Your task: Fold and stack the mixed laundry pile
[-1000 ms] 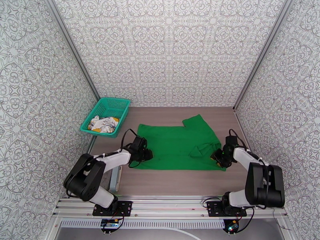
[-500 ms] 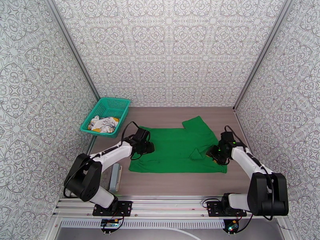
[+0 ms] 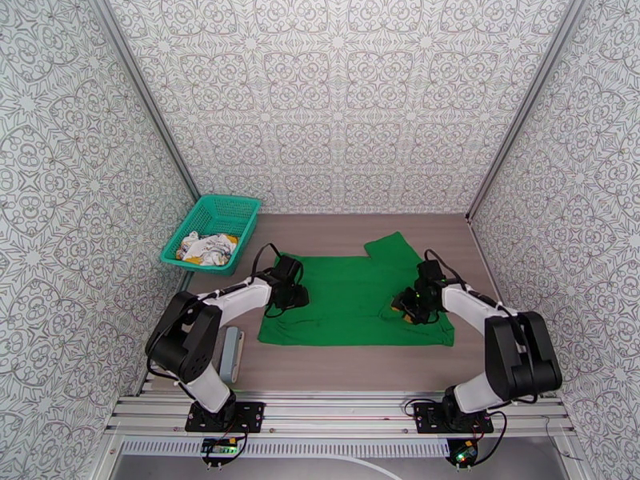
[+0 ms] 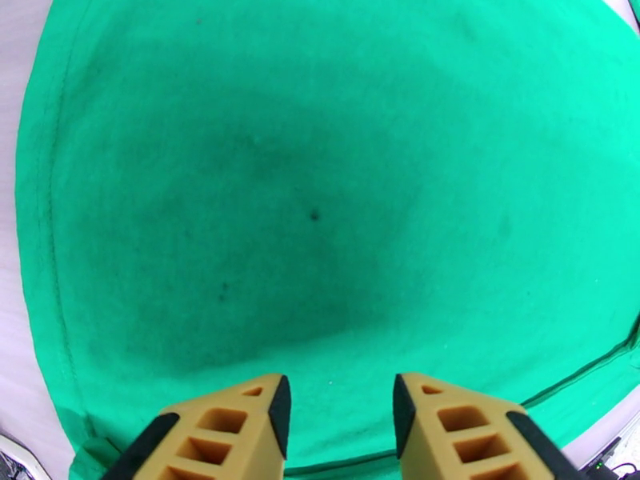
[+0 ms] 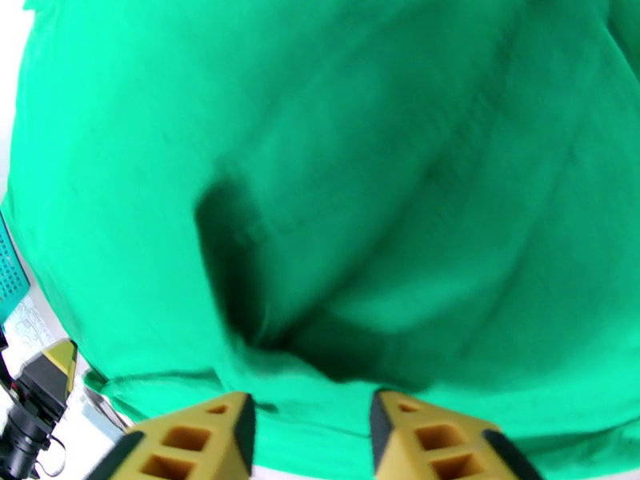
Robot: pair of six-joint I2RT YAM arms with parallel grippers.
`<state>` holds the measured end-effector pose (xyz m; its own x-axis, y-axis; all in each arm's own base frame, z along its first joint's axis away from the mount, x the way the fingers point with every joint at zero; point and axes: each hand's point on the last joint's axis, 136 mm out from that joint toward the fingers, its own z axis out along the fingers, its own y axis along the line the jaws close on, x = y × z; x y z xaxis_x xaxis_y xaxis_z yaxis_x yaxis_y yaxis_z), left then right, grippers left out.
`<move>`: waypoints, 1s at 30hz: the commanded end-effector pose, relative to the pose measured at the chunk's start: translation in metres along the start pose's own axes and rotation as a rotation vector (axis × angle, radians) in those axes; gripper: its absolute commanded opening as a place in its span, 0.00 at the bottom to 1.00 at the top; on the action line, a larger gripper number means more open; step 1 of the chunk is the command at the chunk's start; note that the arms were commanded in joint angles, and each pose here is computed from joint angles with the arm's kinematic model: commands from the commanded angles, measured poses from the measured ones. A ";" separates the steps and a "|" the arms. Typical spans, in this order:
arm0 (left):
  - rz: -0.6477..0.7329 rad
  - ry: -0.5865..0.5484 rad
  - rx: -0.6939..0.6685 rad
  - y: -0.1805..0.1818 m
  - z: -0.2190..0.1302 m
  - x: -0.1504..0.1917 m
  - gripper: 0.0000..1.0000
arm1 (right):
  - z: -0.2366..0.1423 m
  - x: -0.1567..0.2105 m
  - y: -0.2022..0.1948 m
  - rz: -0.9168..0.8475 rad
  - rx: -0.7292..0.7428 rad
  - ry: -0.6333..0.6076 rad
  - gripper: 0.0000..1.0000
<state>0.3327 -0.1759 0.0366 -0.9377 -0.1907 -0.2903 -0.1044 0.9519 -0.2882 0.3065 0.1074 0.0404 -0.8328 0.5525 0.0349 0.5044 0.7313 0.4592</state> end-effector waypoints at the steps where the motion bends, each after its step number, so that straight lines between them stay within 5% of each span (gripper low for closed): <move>1: 0.008 -0.003 0.016 0.001 0.001 -0.004 0.41 | 0.002 -0.019 0.024 -0.019 -0.052 -0.034 0.30; 7: 0.013 -0.012 0.026 -0.001 -0.002 -0.007 0.41 | 0.006 -0.037 0.040 -0.040 -0.060 -0.046 0.13; 11: 0.025 -0.027 0.024 0.000 -0.006 -0.020 0.43 | 0.002 -0.052 0.053 -0.086 -0.053 -0.061 0.12; 20: 0.049 -0.155 -0.079 0.015 -0.026 -0.113 0.59 | -0.023 -0.132 0.080 -0.294 0.060 -0.200 0.34; 30: 0.009 -0.163 -0.232 0.056 0.009 -0.178 0.61 | -0.009 -0.197 0.099 -0.459 0.096 -0.248 0.51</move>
<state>0.4928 -0.1105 0.0757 -0.8559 -0.2185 -0.4687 -0.1677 0.9746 -0.1483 0.5068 0.0795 0.0869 -0.8899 0.3080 -0.3364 0.1811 0.9155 0.3593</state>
